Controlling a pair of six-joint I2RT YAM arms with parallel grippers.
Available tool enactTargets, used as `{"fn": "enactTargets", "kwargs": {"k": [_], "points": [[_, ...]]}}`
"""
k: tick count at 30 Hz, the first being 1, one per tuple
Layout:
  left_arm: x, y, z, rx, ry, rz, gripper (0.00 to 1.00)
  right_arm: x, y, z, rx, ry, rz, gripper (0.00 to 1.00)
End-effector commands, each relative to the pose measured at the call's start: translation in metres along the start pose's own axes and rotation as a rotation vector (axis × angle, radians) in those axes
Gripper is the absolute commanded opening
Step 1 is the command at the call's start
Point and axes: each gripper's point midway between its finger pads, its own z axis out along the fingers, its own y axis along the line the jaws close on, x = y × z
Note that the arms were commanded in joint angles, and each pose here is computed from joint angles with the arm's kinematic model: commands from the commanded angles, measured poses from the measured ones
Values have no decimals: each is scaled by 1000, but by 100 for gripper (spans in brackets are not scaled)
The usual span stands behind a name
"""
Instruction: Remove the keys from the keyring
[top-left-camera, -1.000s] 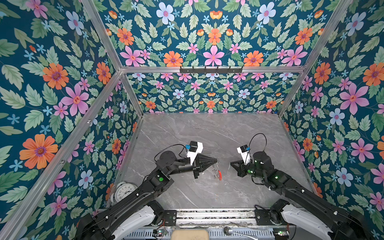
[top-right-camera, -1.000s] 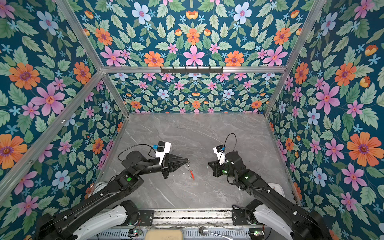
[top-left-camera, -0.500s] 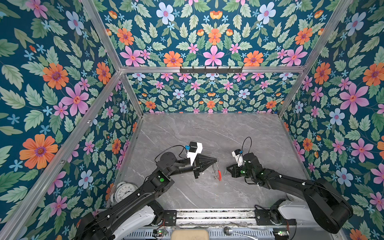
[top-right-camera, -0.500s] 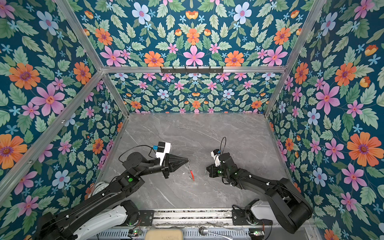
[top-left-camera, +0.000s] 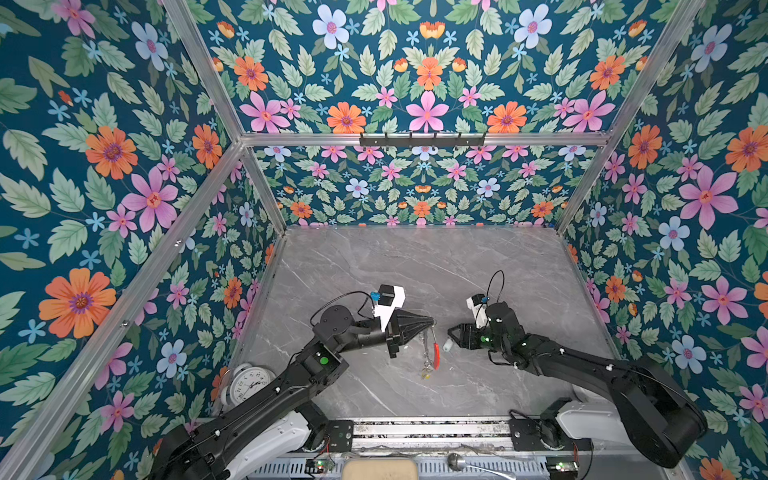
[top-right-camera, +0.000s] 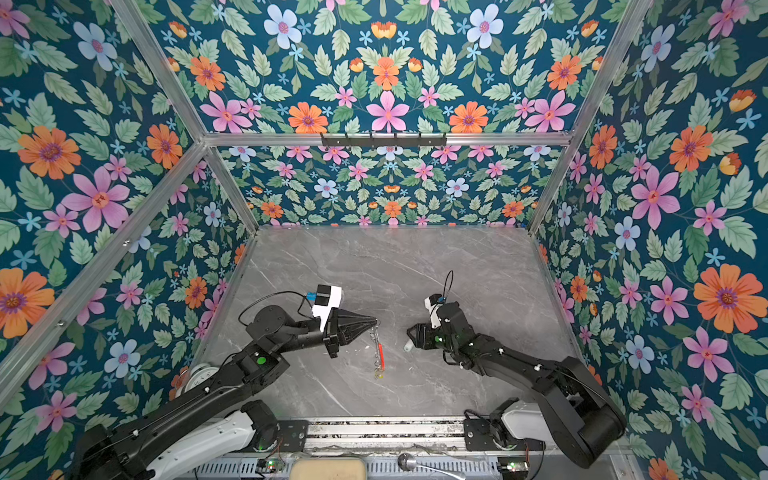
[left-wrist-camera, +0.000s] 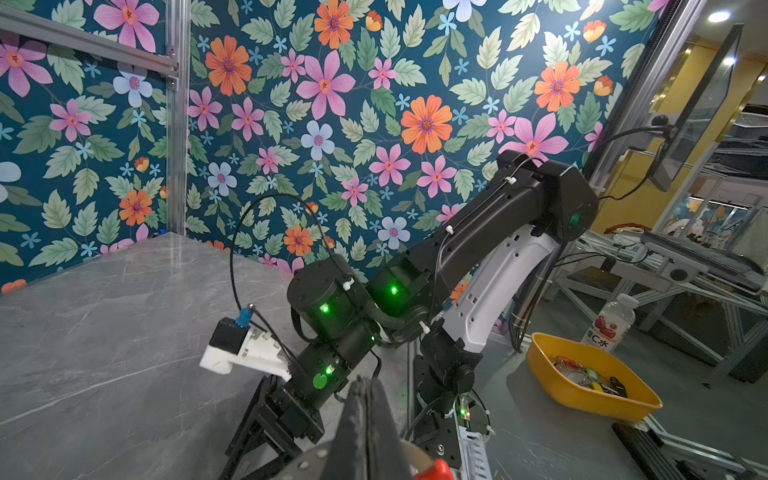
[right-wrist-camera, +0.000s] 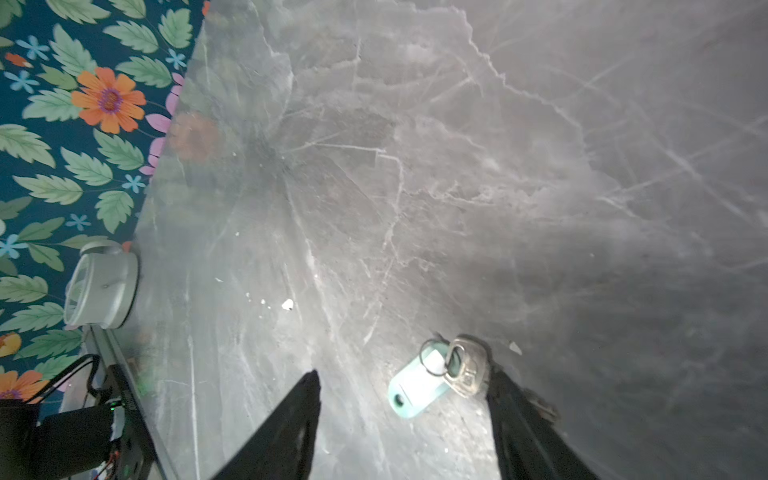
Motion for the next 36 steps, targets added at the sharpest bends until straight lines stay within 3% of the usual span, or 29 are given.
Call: {"fn": "enactTargets", "kwargs": {"k": [1,10,14,18,27,36], "points": [[-8,-1,-1,-5,-28,20,0,-15,11,-16,-5,-40,-30,72],[-13,8,1,-54,-36,16,0,-73,104,-99,-227,-221,-189,73],[-14,20,3,-116,-31,2,0,-75,167,-133,-353,-294,-384,72],[-15,30,3,-168,-39,0,0,-68,211,-154,-478,-360,-499,72],[-24,32,0,-191,-73,11,0,-55,225,-141,-550,-330,-518,72],[-30,36,-1,-212,-122,-14,0,-55,228,-108,-361,-345,-572,73]]}}
